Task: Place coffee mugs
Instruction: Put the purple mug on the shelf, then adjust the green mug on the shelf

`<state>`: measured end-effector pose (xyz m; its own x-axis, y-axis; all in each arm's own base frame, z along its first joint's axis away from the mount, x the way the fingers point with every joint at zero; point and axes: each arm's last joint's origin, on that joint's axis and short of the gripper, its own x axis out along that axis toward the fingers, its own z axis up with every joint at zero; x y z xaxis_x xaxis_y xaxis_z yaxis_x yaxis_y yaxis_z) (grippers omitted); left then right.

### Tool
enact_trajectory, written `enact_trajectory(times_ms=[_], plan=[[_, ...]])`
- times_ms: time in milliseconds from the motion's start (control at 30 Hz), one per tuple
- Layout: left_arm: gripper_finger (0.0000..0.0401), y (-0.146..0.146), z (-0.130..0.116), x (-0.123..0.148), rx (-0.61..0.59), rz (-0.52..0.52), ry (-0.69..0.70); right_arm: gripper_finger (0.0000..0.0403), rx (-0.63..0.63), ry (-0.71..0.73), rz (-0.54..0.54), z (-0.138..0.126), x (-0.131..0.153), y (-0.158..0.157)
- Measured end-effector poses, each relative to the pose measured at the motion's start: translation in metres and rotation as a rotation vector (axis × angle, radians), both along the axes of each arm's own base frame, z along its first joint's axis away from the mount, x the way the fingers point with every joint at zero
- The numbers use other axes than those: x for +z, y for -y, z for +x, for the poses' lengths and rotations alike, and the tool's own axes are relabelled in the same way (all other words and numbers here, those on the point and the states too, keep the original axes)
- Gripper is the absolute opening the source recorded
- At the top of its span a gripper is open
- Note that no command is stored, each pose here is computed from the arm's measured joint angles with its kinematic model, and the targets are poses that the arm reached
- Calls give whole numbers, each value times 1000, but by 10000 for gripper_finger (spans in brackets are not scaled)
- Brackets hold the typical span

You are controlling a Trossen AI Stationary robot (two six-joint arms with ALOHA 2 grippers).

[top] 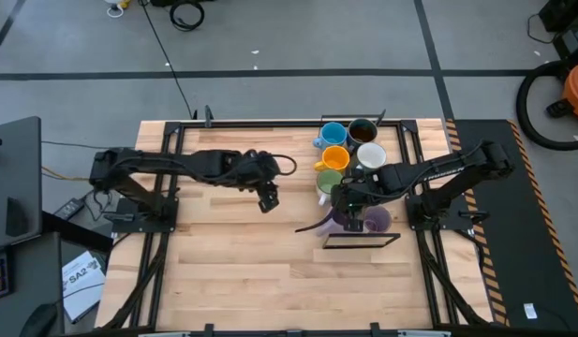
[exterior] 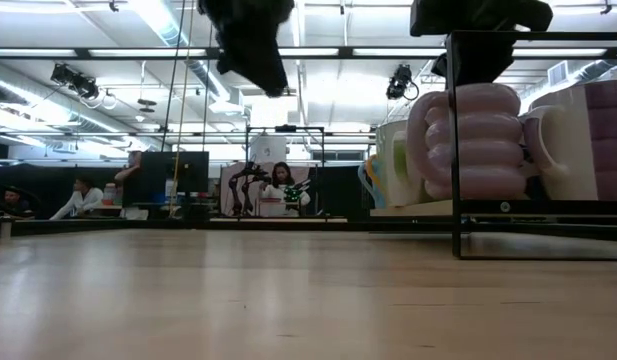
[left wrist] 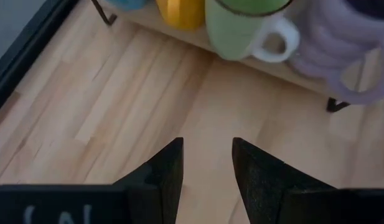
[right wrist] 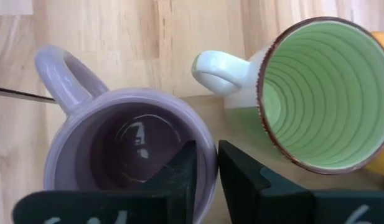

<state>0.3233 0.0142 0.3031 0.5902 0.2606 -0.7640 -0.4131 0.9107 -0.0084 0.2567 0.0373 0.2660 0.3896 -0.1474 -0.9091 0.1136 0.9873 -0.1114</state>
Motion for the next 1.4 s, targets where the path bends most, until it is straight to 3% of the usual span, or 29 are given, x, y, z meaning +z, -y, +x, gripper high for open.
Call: enact_trajectory(times_ms=[300,600,900,1200,1400], plan=[[144,-9,41,-37,-11,30,31,126,-7,-1,6,0,0,3],[144,-24,73,-61,18,47,157,129,1,7,4,1,7,3],[144,-30,90,-75,33,51,235,129,16,111,-1,-3,35,5],[144,-31,97,-64,34,59,375,129,-3,163,4,-12,46,11],[144,-31,100,-70,32,57,373,129,-11,176,4,-14,48,13]])
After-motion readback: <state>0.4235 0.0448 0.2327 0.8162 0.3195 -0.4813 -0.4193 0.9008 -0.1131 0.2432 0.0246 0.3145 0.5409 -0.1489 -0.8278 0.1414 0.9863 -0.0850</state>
